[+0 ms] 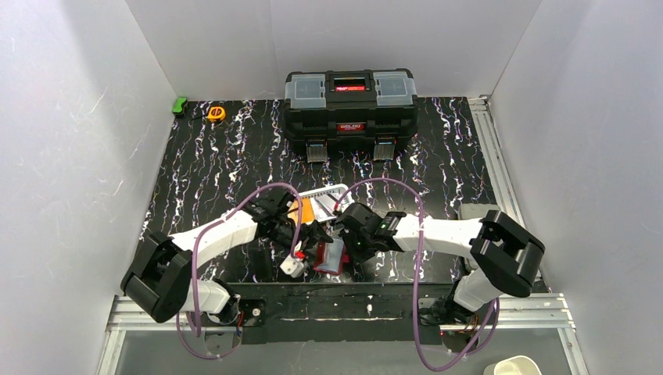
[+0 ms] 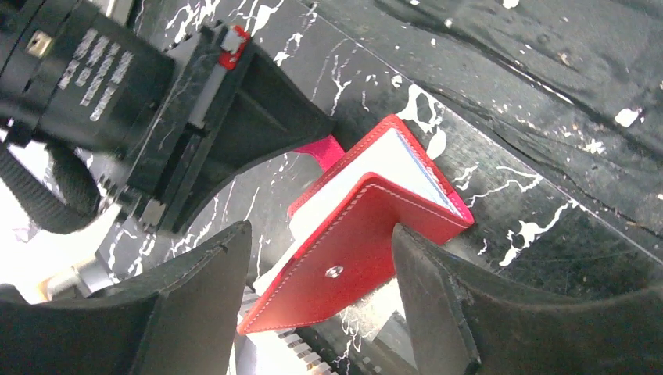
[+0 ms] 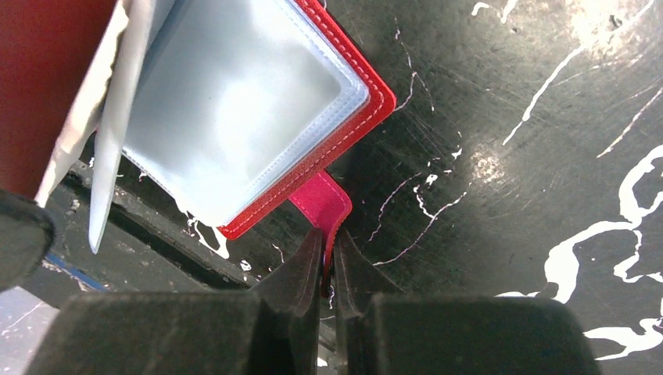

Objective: Put the credit cards into the card holder
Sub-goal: Close the card holder at the center of the board.

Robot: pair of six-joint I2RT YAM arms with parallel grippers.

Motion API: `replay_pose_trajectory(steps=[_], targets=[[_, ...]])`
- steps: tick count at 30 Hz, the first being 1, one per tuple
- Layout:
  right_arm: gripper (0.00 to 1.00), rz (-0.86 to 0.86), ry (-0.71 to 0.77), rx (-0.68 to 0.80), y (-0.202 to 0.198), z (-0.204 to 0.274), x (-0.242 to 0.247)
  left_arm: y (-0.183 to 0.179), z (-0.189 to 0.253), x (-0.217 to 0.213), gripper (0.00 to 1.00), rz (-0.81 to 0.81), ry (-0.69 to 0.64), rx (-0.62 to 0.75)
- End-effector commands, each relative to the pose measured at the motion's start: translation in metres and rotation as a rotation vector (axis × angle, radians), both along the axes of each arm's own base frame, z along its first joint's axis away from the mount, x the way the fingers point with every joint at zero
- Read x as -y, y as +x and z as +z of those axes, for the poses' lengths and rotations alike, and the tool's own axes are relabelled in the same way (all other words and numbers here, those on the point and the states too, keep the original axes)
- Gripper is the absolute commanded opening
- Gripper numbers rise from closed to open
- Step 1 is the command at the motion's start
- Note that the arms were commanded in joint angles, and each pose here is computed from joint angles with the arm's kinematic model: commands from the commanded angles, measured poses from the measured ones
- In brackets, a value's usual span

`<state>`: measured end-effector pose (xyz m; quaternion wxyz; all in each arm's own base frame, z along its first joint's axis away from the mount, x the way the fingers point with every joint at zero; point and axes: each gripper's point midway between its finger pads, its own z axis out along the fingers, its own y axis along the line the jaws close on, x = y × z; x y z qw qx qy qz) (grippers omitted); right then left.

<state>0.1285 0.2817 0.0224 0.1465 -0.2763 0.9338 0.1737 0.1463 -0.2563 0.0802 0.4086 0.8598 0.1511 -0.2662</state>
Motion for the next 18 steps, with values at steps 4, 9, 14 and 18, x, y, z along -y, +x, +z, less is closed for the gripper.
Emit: replay_pose_trajectory(steps=[4,9,14,18], targets=[[0.01,-0.077,0.190,-0.052,0.005,0.016,-0.008,-0.004,0.005,0.010,0.63,0.173,0.095,-0.370],[0.01,-0.095,0.253,-0.063,0.009,0.023,-0.007,0.006,-0.010,0.019,0.58,0.190,0.109,-0.381],[0.01,-0.080,0.278,-0.088,0.004,0.021,-0.011,0.020,-0.013,0.039,0.58,0.217,0.004,-0.245],[0.02,-0.066,0.292,-0.092,0.003,0.022,-0.014,0.021,-0.012,0.050,0.62,0.237,-0.045,-0.178]])
